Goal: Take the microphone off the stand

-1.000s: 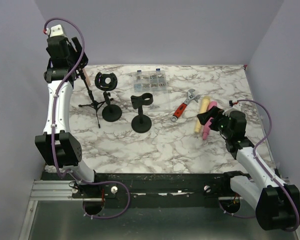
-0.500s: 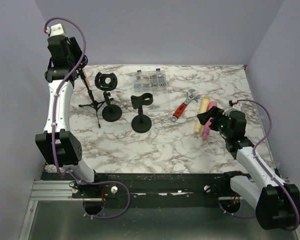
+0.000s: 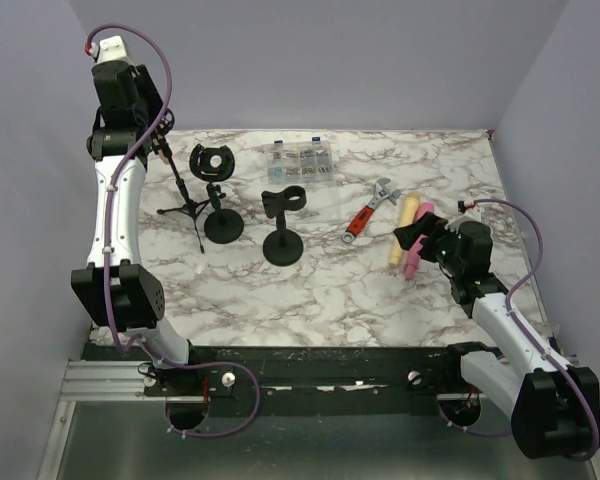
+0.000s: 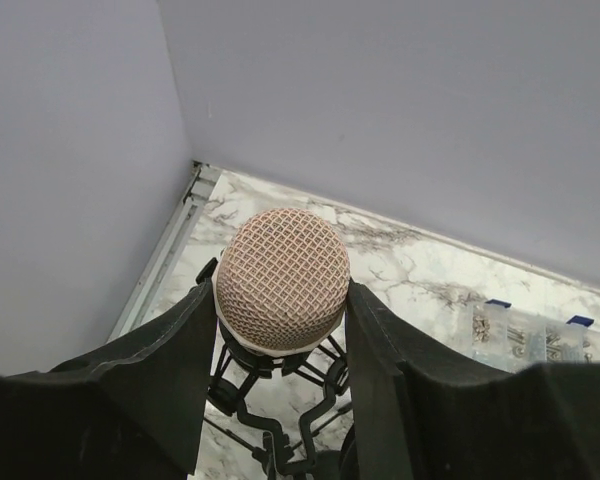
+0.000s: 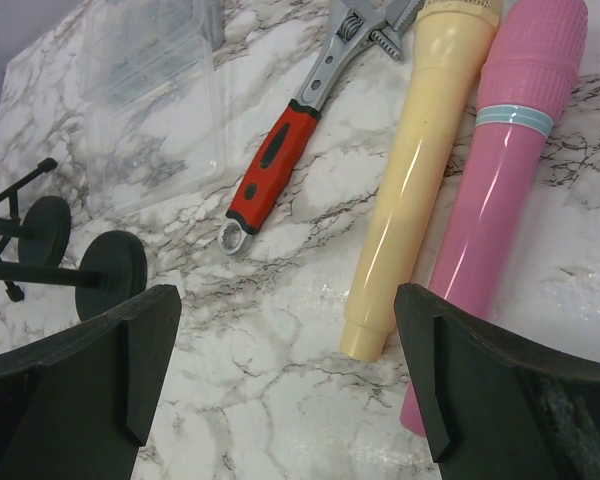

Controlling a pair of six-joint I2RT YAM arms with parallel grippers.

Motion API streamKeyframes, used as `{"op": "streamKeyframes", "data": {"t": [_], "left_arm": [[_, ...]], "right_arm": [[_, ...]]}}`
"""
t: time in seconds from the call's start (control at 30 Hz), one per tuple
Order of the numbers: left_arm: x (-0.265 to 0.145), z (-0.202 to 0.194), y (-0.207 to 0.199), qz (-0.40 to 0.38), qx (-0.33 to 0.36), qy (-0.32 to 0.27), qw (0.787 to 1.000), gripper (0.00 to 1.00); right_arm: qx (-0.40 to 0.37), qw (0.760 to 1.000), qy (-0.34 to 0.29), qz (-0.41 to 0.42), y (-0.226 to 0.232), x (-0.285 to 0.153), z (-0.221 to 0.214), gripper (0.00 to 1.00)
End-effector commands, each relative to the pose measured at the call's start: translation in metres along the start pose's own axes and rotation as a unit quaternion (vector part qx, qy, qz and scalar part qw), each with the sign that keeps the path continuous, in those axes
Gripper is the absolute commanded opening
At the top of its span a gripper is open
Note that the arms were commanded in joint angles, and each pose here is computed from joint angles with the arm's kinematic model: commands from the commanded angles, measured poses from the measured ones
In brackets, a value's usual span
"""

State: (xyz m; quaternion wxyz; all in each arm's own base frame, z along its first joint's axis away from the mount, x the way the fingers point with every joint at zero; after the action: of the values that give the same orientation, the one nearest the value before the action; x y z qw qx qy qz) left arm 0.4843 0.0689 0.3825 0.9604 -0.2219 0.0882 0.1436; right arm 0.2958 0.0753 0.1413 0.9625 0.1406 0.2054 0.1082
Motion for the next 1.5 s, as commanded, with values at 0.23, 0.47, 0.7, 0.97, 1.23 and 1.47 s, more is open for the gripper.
{"op": "streamKeyframes", "data": {"t": [0.23,0.47,0.7,0.97,1.23,1.47], "left_arm": [[-0.105,0.117,-0.038,-0.009,-0.020,-0.171,0.985,0.00],[-0.191,0.156,-0.067,-0.063,-0.021,-0.252,0.966,0.00],[-0.240,0.122,-0.090,-0.185,-0.064,-0.195,0.961,0.00],[-0.282,0.034,-0.148,-0.427,-0.106,0.022,0.898,0.00],[-0.314,-0.039,-0.179,-0.576,-0.134,0.177,0.786,0.00],[-0.326,-0.097,-0.193,-0.620,-0.113,0.277,0.725,0.00]], "right_arm": [[-0.002,1.000,-0.009,-0.005,-0.003,0.001,0.000,0.97],[-0.001,1.000,-0.010,-0.007,-0.003,0.001,0.001,0.97],[-0.005,0.999,0.003,0.032,0.011,0.001,0.008,0.97],[0.002,0.992,0.047,0.113,0.046,-0.008,0.029,0.97],[-0.021,0.969,0.046,0.241,0.102,-0.027,0.069,1.00],[-0.074,0.922,0.032,0.380,0.198,-0.072,0.082,1.00]]}}
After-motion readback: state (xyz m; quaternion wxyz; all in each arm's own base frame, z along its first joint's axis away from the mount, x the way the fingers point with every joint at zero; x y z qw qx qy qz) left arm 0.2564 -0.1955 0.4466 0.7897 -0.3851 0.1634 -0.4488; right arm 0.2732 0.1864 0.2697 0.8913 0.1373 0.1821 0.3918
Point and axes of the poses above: each gripper's point midway between its finger pads, its own x axis out along the fingers, its own y axis along the line the jaws close on, z = x × y, the point moved 2 cm from there along -x, back along the fingers, and after that the axes turned 15 degrees about -x, right-handed, at the moved point
